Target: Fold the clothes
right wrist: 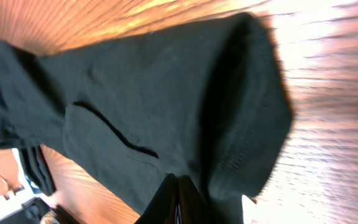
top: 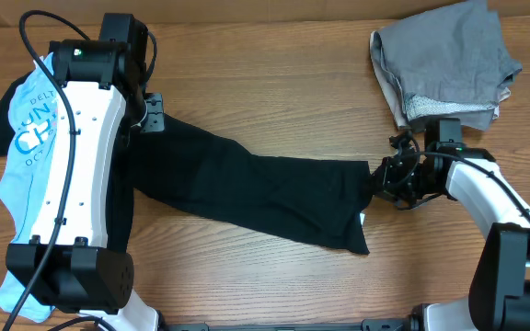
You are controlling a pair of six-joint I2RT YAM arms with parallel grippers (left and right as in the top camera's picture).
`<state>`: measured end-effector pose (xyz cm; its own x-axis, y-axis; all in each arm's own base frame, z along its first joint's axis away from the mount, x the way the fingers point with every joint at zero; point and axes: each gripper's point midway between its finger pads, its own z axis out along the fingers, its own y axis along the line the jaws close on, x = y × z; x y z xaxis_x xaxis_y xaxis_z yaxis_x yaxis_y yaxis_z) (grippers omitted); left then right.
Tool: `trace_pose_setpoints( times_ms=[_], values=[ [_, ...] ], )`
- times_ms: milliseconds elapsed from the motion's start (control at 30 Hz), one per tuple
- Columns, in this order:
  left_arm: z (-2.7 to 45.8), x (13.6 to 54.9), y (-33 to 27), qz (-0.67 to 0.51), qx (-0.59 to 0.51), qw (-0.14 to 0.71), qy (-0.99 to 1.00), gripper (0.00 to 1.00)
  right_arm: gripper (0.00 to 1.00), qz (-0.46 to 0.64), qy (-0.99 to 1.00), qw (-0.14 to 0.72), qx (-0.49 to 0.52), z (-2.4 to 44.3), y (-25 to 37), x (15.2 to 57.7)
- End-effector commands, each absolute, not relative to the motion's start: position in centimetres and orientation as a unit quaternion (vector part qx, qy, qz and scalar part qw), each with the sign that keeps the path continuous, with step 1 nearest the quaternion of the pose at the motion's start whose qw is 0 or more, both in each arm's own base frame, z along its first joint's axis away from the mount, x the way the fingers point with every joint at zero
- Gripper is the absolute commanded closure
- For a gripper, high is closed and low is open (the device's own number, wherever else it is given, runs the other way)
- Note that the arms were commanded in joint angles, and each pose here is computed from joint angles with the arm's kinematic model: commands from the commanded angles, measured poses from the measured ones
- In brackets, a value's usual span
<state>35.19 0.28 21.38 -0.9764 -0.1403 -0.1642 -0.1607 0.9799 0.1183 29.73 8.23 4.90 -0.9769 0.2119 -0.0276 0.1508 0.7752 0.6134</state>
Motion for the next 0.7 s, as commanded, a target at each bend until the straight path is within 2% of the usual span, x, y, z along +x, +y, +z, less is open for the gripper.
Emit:
trace_pose_setpoints(
  times_ms=[0,400,667],
  values=[
    [22.1,35.6,-0.5,0.055,-0.076,0.091,0.991,0.96,0.96,0.332,0.94,0.048,0.063,4.8,9.7,28.9],
    [21.6,35.5,-3.9,0.051,-0.028,0.093,0.994,0.96,0.96,0.277,0.953,0.042,0.114,1.9,8.8,28.3],
    [17.7,35.0,-6.1,0.059,0.004,0.046,0.997,0.96,0.96,0.277,0.953,0.049,0.114,1.9,8.8,28.6]
  ],
)
